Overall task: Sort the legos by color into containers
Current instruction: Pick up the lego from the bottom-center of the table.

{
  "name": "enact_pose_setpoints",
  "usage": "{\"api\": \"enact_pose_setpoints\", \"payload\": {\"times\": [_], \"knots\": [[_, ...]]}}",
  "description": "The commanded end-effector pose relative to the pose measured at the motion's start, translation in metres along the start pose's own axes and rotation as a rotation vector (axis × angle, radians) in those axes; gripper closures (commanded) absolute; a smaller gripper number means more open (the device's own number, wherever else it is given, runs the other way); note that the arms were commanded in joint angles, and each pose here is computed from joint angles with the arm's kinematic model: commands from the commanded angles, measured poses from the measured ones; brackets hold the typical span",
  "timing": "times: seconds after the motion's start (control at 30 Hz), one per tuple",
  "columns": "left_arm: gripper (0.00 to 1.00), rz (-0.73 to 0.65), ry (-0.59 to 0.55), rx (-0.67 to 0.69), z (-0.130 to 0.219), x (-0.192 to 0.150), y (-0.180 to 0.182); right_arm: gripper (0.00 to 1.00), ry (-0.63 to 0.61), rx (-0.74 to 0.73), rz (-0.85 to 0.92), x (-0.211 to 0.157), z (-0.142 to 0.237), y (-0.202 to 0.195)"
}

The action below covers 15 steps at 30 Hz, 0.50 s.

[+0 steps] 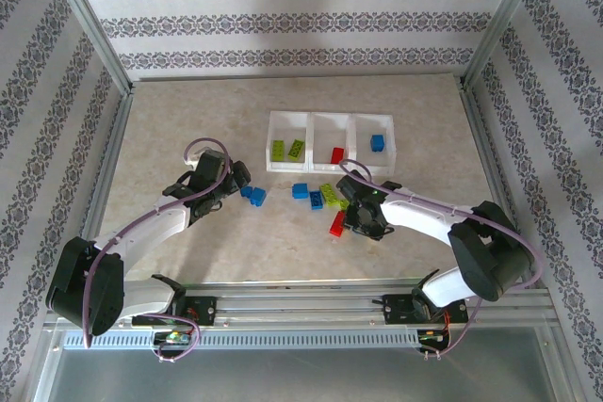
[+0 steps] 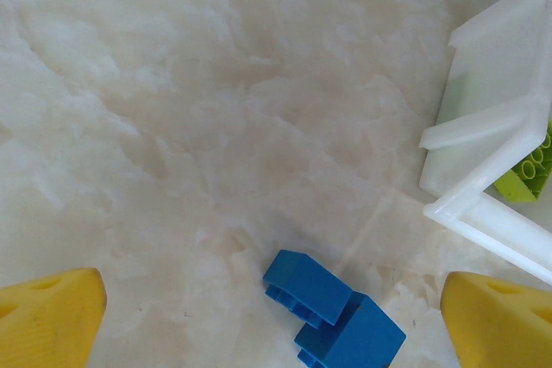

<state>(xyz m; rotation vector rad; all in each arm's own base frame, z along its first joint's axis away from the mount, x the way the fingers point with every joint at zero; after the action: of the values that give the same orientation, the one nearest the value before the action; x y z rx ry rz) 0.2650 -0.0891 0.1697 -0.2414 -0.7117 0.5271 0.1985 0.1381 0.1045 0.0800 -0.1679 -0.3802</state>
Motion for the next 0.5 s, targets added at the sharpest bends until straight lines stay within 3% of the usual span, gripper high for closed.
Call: {"api": "enact_pose_setpoints", "payload": {"times": [0.0, 0.27, 0.47], "knots": [[0.0, 0.001, -0.043, -0.018, 0.004, 0.012, -0.004, 0.48, 0.003, -0.012, 0.018, 0.001, 0.0, 0.001], [0.0, 0.002, -0.061, -0.015, 0.008, 0.015, -0.004, 0.64, -0.037, -0.009, 0.032, 0.002, 0.016, -0.003], [0.0, -0.002, -0.071, -0.012, 0.011, 0.016, -0.003, 0.69, -0.102, 0.023, 0.053, 0.006, 0.039, -0.005]]}}
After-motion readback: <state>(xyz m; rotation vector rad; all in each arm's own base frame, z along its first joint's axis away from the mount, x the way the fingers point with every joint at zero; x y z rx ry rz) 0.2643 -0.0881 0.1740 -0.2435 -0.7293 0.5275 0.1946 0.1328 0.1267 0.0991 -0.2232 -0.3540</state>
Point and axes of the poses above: each hand's point on the last joint's axis, 136 mm out from that joint toward the fingers, its own z axis back along the fingers, its own y axis along the line the jaws close on, x = y × z, the point moved 9 cm from there along z, back along the fingers, and after that the axes turned 1 degree about z, right-handed, at the moved point
